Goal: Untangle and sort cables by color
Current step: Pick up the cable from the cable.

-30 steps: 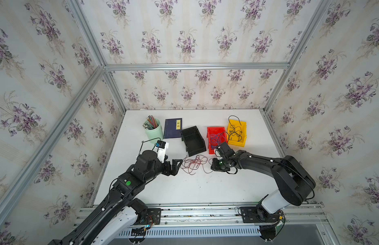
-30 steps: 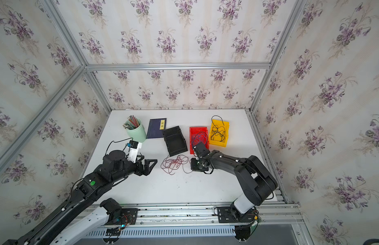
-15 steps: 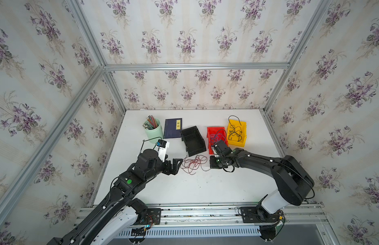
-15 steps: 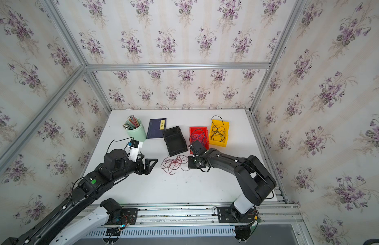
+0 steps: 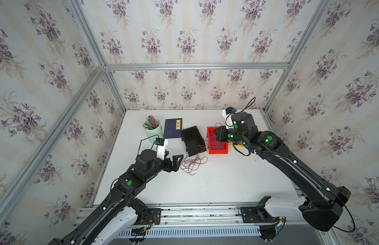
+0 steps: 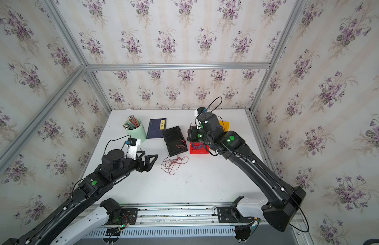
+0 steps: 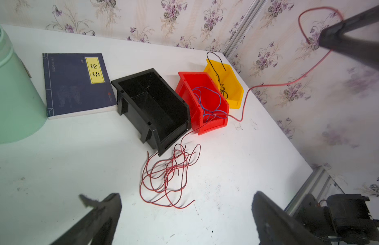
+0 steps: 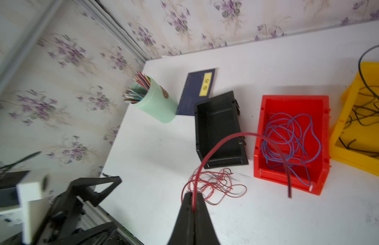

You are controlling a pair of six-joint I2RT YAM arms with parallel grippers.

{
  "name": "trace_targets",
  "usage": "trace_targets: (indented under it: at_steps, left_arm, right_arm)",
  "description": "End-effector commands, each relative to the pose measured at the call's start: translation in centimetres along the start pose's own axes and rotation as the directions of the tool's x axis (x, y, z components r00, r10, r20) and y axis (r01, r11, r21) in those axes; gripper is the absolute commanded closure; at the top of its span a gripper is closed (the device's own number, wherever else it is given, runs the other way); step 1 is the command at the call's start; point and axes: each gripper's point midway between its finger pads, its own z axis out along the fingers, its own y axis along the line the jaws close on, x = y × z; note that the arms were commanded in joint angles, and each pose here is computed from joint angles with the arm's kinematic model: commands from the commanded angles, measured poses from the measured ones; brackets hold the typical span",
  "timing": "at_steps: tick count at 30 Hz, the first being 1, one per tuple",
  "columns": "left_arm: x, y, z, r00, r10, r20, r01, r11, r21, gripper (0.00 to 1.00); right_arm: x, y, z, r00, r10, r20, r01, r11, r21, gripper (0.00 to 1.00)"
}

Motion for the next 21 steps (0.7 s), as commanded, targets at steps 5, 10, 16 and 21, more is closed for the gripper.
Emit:
trace_targets:
  at_steps: [5, 10, 16, 21]
  left_arm:
    - [-2.9, -0.8, -0.9, 0.993, -0.014, 0.119, 0.011, 1.0, 0.025, 0.01]
    - [-3.9, -1.9, -1.5, 0.985, 0.042, 0.166, -0.055, 0.996, 0.071, 0.01]
    - [-4.5, -3.1, -1.5, 0.968, 0.127, 0.216, -0.155, 0.981, 0.116, 0.01]
    - [-4.7, -3.6, -1.1, 0.963, 0.154, 0.222, -0.187, 0.973, 0.134, 0.01]
  right_arm:
    - [-7.1, 5.8, -5.3, 0.983, -0.015, 0.185, 0.046, 0.985, -0.167, 1.0]
    - [-12.0, 9.5, -9.8, 0.944, -0.017, 0.328, 0.107, 0.96, -0.259, 1.0]
    - [-16.0, 12.9, -14.5, 0.886, 0.03, 0.463, 0.162, 0.915, -0.371, 1.0]
    - [-17.9, 14.6, -15.8, 0.85, 0.078, 0.52, 0.185, 0.881, -0.436, 1.0]
